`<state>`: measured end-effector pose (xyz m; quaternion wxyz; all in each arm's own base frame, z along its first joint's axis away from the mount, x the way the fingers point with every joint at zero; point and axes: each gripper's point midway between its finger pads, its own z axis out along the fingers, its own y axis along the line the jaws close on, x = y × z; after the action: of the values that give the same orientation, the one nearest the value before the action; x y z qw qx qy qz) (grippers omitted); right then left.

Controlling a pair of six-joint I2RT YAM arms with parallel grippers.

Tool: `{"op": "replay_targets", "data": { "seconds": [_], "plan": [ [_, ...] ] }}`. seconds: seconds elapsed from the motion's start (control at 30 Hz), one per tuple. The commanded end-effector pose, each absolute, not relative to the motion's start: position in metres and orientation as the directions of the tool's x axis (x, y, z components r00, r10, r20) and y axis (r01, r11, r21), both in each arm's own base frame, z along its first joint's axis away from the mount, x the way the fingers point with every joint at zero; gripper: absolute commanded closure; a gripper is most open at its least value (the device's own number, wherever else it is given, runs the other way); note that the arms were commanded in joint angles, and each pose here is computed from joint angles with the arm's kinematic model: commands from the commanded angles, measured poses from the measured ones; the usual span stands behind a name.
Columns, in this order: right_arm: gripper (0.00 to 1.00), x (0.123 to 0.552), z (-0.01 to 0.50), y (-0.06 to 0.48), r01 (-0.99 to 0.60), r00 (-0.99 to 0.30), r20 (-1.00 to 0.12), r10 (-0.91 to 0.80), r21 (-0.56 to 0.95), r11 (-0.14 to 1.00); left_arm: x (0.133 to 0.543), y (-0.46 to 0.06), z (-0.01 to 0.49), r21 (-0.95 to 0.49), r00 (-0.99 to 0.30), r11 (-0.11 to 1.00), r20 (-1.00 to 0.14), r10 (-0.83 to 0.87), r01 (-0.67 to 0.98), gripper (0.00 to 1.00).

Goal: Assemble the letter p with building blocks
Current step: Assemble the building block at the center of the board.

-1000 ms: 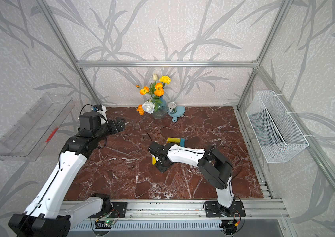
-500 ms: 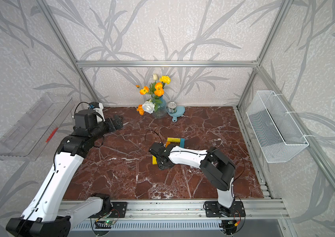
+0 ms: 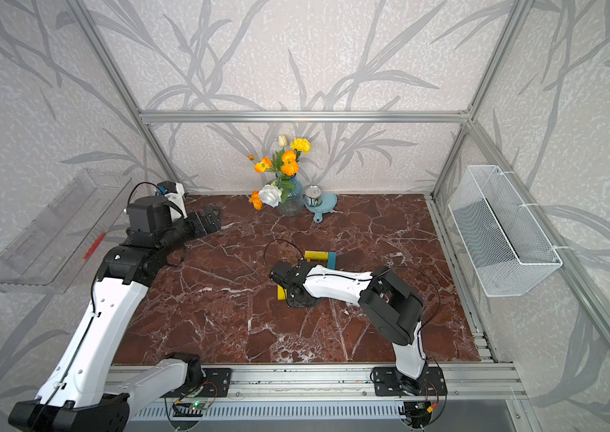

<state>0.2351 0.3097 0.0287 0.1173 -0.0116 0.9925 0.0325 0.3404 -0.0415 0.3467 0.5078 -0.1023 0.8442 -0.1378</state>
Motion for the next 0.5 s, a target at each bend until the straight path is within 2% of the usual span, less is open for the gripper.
{"op": "replay_targets", "data": {
  "seconds": [0.0,0.3,0.47],
  "plan": [
    [1.0,0.228,0.022,0.304,0.042,-0.977,-0.205,0.058,0.08,0.996,0.34,-0.043,0.355,-0.338,-0.459,0.941,-0.834,-0.306,-0.013,0.0],
    [1.0,0.241,0.023,0.313,0.021,-0.975,-0.219,0.035,0.067,0.998,0.341,-0.044,0.356,-0.344,-0.455,0.939,-0.835,-0.309,-0.007,0.0],
    [1.0,0.245,0.01,0.311,0.073,-0.981,-0.17,0.09,0.1,0.992,0.34,-0.043,0.356,-0.34,-0.454,0.941,-0.837,-0.306,-0.009,0.0]
  ]
}}
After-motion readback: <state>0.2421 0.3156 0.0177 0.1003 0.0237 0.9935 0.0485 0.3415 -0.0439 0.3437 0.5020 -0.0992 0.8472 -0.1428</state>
